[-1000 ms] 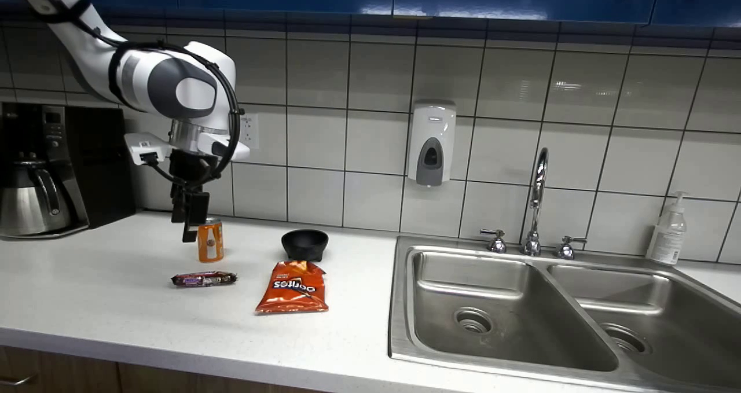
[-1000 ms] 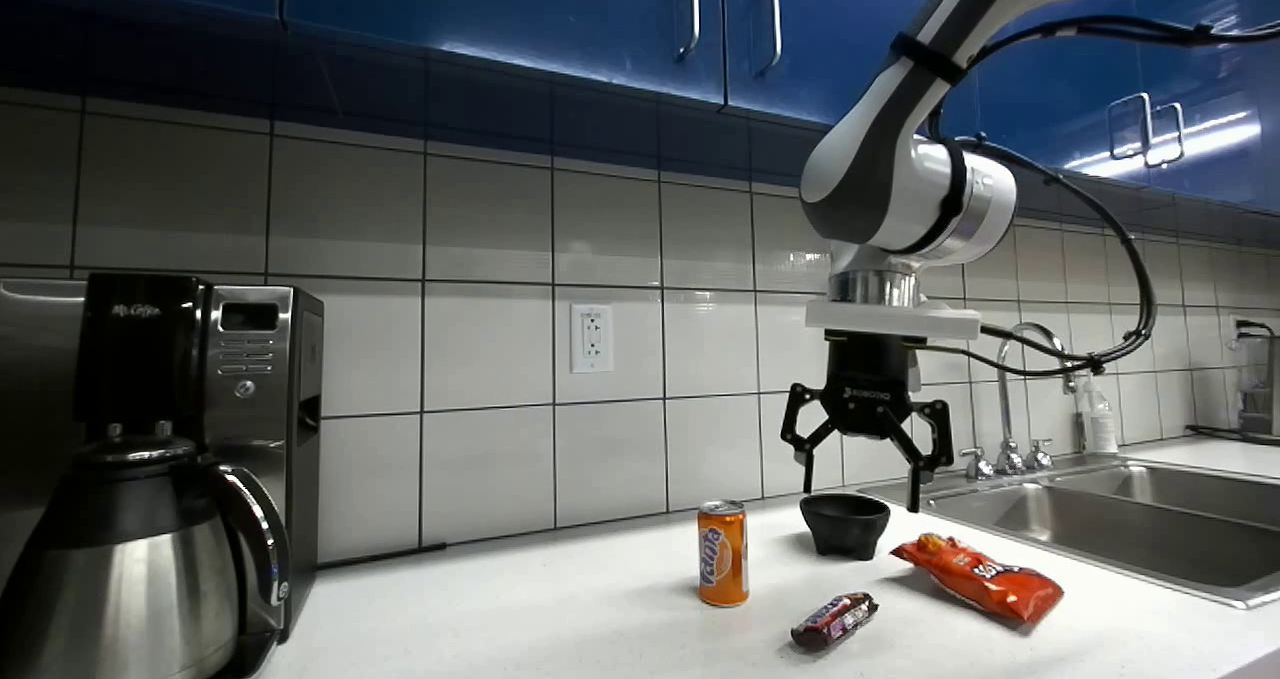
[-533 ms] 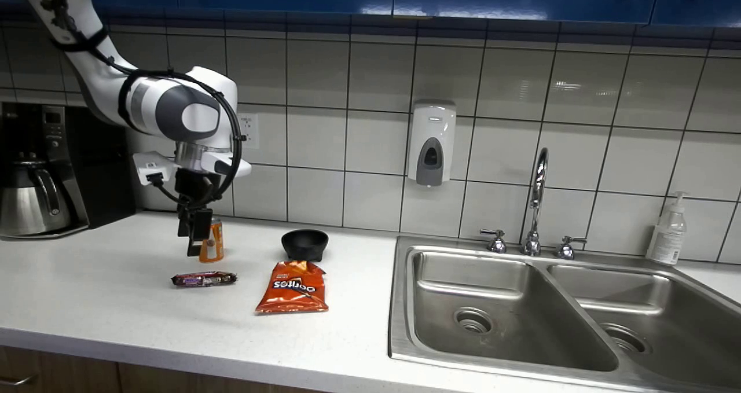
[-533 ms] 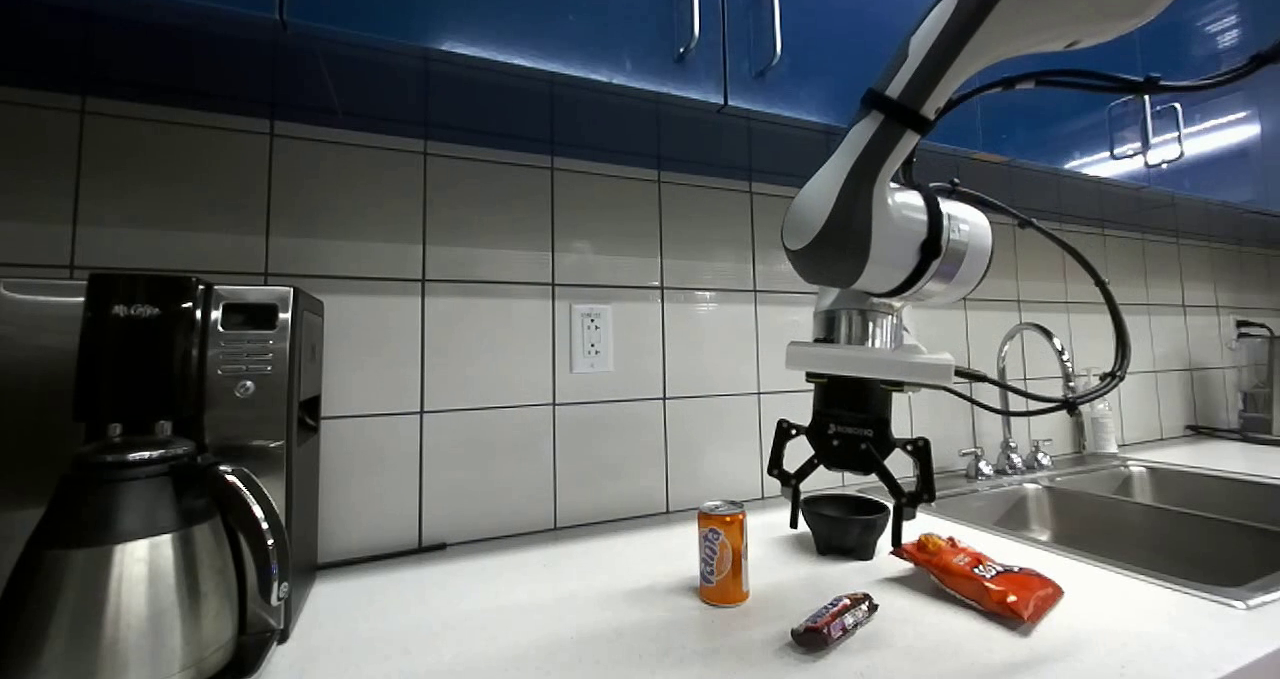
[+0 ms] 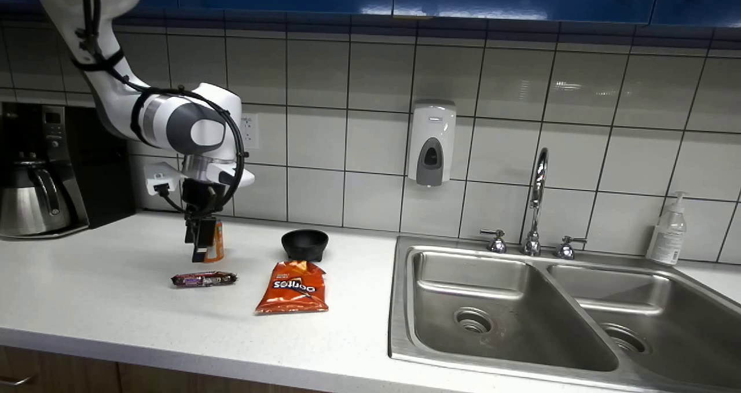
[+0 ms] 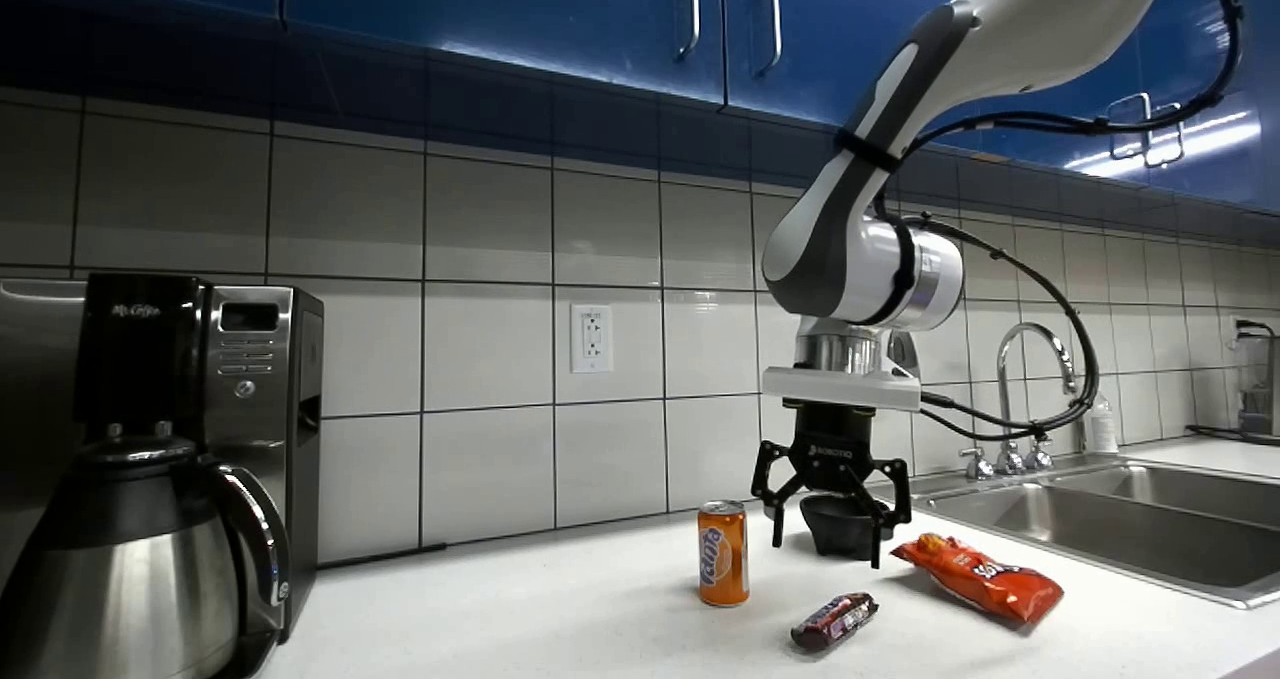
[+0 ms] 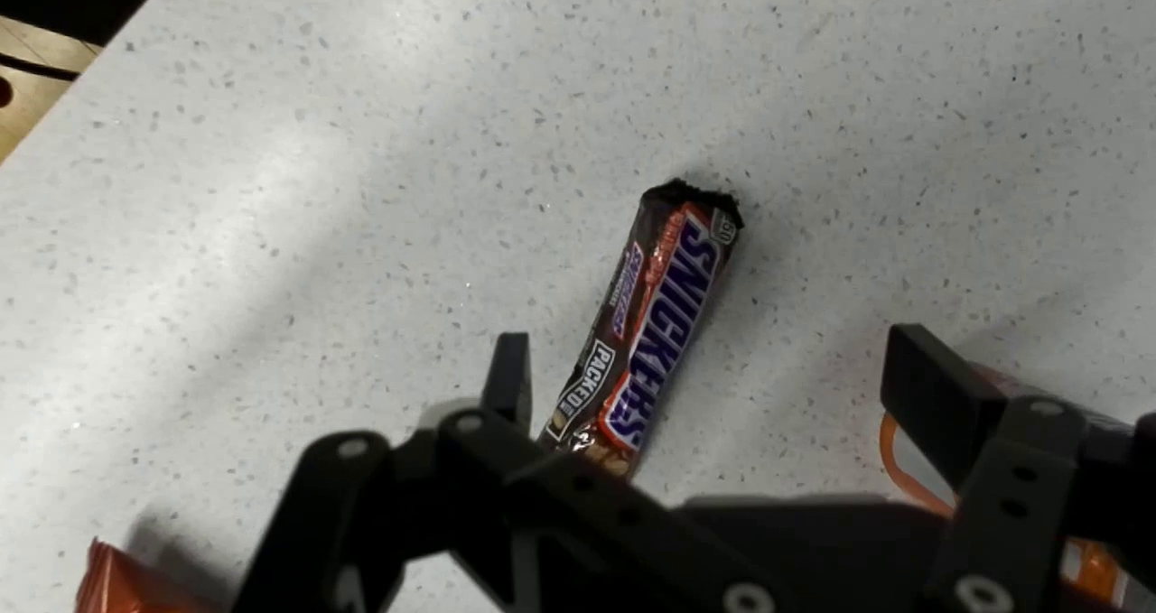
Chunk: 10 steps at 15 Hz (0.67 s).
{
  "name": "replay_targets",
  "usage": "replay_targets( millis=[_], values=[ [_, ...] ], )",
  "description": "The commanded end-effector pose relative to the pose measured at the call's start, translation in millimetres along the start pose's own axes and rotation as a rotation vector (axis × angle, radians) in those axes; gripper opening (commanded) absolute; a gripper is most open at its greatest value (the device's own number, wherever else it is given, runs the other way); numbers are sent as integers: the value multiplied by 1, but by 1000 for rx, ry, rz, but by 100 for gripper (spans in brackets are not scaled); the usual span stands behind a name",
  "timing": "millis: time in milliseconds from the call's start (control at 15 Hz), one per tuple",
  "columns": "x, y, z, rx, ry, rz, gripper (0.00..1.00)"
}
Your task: Put the chocolate bar inside the black bowl
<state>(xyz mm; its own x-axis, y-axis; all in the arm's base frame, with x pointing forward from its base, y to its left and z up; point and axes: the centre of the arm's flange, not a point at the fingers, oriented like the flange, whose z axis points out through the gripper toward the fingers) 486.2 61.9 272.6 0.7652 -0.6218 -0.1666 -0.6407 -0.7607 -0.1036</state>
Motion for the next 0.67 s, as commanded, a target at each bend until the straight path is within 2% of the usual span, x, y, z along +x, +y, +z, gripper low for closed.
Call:
replay_targets(
  millis=[0, 600],
  values=[
    [13, -10, 9, 9, -8, 44, 100],
    [22, -8, 30, -5, -42, 62, 100]
  ],
)
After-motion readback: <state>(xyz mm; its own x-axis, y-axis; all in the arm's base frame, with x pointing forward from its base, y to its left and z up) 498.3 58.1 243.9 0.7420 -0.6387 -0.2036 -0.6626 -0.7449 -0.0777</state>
